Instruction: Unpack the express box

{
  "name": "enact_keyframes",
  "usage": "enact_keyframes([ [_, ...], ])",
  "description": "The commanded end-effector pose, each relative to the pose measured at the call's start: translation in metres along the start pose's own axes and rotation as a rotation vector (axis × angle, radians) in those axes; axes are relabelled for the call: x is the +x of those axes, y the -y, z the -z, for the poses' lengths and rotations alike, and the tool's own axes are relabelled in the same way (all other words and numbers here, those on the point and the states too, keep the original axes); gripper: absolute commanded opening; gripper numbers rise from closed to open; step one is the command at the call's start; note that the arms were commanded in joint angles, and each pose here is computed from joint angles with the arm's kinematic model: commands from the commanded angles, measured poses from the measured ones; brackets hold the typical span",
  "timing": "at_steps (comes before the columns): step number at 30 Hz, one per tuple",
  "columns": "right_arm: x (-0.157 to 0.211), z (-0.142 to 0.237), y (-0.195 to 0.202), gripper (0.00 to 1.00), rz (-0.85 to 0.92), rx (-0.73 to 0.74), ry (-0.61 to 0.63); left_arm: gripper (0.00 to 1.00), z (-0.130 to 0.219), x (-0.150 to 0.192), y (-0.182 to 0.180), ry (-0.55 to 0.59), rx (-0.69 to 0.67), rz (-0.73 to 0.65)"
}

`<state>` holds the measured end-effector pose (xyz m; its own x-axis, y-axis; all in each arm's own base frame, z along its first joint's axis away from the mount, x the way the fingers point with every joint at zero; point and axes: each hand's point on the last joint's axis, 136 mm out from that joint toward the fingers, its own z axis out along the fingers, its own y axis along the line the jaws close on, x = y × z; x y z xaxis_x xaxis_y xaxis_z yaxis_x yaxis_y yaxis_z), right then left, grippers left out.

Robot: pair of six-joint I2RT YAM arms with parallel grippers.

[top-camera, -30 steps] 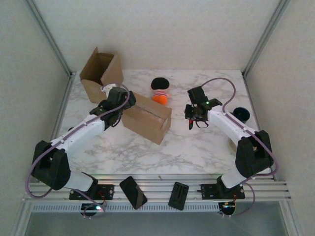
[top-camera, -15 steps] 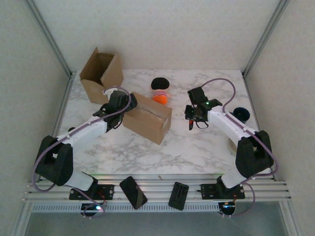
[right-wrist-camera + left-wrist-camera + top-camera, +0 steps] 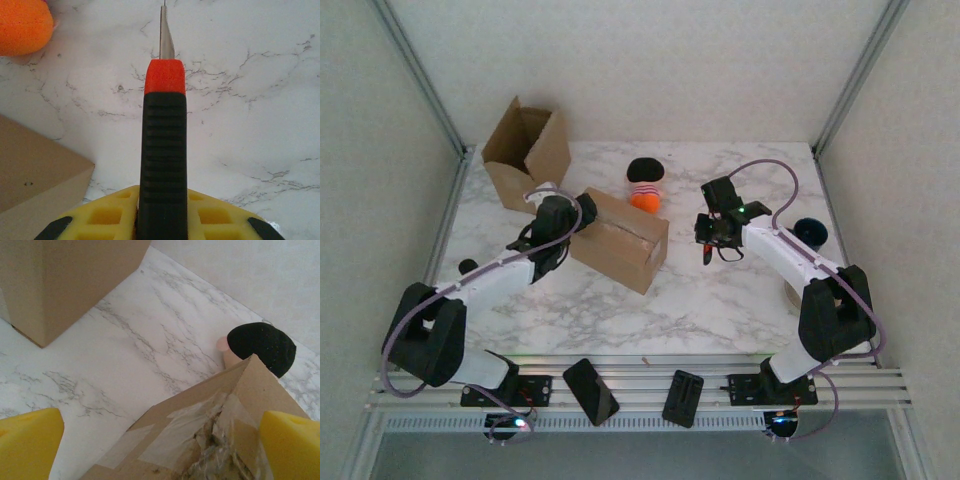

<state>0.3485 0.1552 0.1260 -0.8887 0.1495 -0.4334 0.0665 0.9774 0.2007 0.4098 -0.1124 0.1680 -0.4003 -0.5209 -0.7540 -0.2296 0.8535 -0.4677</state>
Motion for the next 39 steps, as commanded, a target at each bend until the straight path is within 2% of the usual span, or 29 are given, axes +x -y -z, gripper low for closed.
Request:
enact_keyframes([
  [1,0.0,-0.002,-0.002,0.0,-0.006,-0.018,0.002,1.0,0.004,-0.003,0.003,-0.002,0.02,0.0],
  [10,0.003,-0.005,-0.003,0.0,-0.005,-0.023,-0.01,1.0,-0.014,0.024,-0.005,-0.062,0.007,0.006],
  [18,0.011,-0.004,-0.009,0.0,0.002,-0.054,-0.028,1.0,-0.017,0.049,-0.031,-0.105,-0.063,0.004],
  [26,0.016,0.014,-0.024,0.0,0.017,-0.117,-0.027,1.0,-0.014,0.073,-0.065,-0.194,-0.214,-0.024],
  [32,0.014,0.034,-0.031,0.0,0.02,-0.163,-0.002,1.0,-0.009,0.074,-0.074,-0.228,-0.283,-0.049],
  [39,0.013,0.049,-0.038,0.0,0.021,-0.209,0.014,1.0,-0.011,0.073,-0.076,-0.224,-0.3,-0.054],
])
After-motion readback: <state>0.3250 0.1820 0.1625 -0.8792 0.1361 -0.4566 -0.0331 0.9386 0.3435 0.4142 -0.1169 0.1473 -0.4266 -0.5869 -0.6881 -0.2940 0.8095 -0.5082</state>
